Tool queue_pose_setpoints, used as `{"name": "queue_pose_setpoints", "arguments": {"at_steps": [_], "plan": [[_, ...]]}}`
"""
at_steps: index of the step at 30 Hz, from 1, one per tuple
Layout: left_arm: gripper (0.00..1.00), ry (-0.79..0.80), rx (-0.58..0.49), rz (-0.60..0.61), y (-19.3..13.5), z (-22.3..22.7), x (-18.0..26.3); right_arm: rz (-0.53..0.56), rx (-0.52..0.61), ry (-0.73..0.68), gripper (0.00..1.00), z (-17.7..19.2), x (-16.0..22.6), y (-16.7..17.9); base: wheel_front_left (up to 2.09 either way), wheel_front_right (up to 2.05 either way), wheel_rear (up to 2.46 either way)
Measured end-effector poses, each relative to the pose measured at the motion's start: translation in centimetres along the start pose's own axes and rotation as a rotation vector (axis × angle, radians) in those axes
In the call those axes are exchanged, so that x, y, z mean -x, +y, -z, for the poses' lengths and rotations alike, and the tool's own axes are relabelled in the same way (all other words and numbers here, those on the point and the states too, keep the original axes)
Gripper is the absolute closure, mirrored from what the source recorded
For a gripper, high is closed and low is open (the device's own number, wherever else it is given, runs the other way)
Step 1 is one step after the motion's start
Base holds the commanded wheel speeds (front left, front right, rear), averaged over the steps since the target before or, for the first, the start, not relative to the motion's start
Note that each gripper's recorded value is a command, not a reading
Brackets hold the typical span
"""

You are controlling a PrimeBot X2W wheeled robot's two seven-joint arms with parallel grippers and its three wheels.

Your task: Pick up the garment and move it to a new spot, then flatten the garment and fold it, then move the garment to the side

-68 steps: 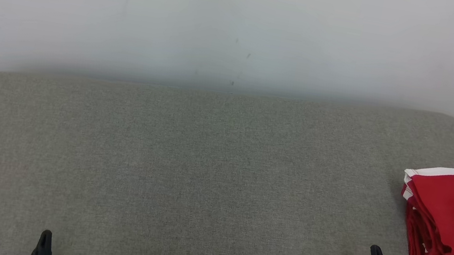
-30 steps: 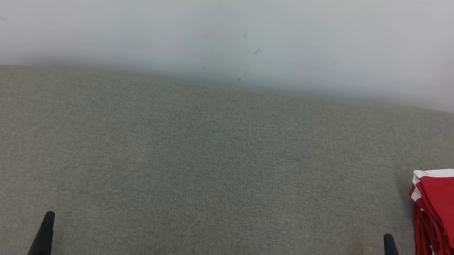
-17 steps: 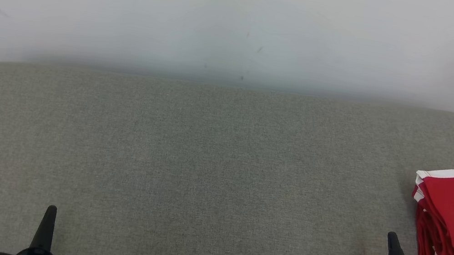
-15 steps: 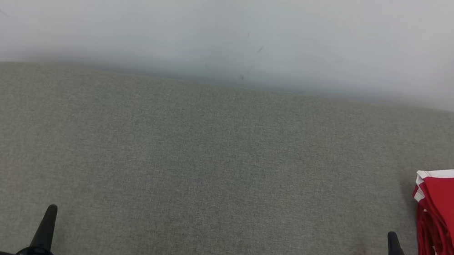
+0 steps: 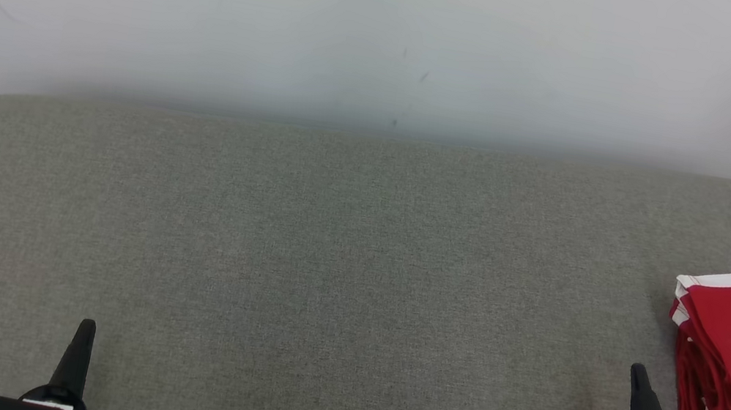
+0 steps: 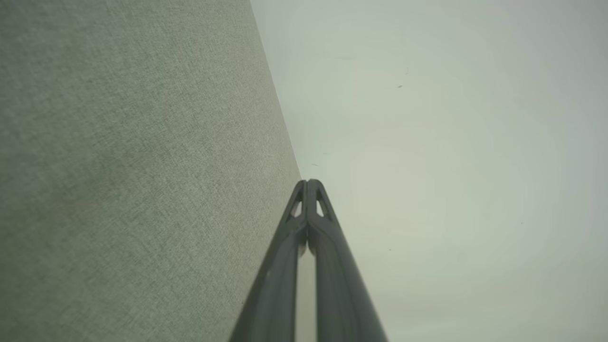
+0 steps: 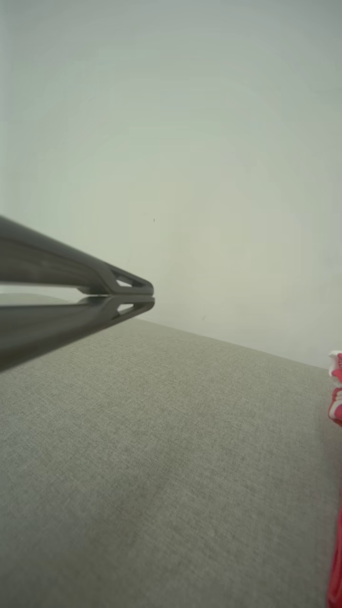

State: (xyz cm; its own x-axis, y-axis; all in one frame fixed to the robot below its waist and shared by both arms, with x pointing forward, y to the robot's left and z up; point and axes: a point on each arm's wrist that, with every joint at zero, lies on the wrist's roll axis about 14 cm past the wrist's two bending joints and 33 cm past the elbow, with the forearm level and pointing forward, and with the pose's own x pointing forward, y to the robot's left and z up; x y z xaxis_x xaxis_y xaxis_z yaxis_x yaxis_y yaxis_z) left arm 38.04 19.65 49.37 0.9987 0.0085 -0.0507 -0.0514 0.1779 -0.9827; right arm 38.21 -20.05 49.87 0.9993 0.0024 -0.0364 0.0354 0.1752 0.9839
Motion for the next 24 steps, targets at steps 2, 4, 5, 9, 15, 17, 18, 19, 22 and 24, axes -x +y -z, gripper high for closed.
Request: {"name": "queue_pose_setpoints", "arguments": {"at_steps": [2,4,5,9,15,17,18,19,22,24], "plan": [[1.0,0.001,0.014,0.003,-0.08,-0.01,-0.06,-0.002,-0.013,-0.001,1.0,0.0,-0.04,0.04,0.0,0.0,0.0],[1.0,0.001,0.026,0.006,-0.2,-0.05,-0.15,-0.004,-0.026,0.001,1.0,0.01,-0.08,0.1,0.0,0.0,0.0],[1.0,0.001,0.036,0.009,-0.28,-0.08,-0.21,-0.006,-0.035,0.0,1.0,-0.01,-0.1,0.15,0.0,0.0,0.0],[1.0,0.003,0.064,0.014,-0.41,-0.12,-0.31,-0.01,-0.063,-0.002,1.0,-0.04,-0.18,0.24,0.0,0.0,0.0],[1.0,0.003,0.109,0.02,-0.53,-0.23,-0.39,-0.016,-0.102,-0.002,1.0,-0.02,-0.3,0.38,0.0,0.0,0.0],[1.0,0.005,0.114,0.02,-0.53,-0.21,-0.39,-0.017,-0.111,-0.004,1.0,-0.04,-0.32,0.39,0.0,0.0,0.0],[1.0,0.007,0.12,0.02,-0.53,-0.21,-0.39,-0.018,-0.117,-0.004,1.0,-0.06,-0.34,0.41,0.0,0.0,0.0],[1.0,0.006,0.125,0.021,-0.53,-0.23,-0.4,-0.019,-0.122,-0.005,1.0,-0.08,-0.36,0.43,0.0,0.0,0.0],[1.0,0.006,0.143,0.029,-0.78,-0.29,-0.57,-0.023,-0.141,-0.005,1.0,-0.08,-0.42,0.5,0.0,0.0,0.0],[1.0,0.007,0.154,0.039,-1.03,-0.34,-0.68,-0.024,-0.15,-0.004,1.0,-0.08,-0.45,0.52,0.0,0.0,0.0]]}}
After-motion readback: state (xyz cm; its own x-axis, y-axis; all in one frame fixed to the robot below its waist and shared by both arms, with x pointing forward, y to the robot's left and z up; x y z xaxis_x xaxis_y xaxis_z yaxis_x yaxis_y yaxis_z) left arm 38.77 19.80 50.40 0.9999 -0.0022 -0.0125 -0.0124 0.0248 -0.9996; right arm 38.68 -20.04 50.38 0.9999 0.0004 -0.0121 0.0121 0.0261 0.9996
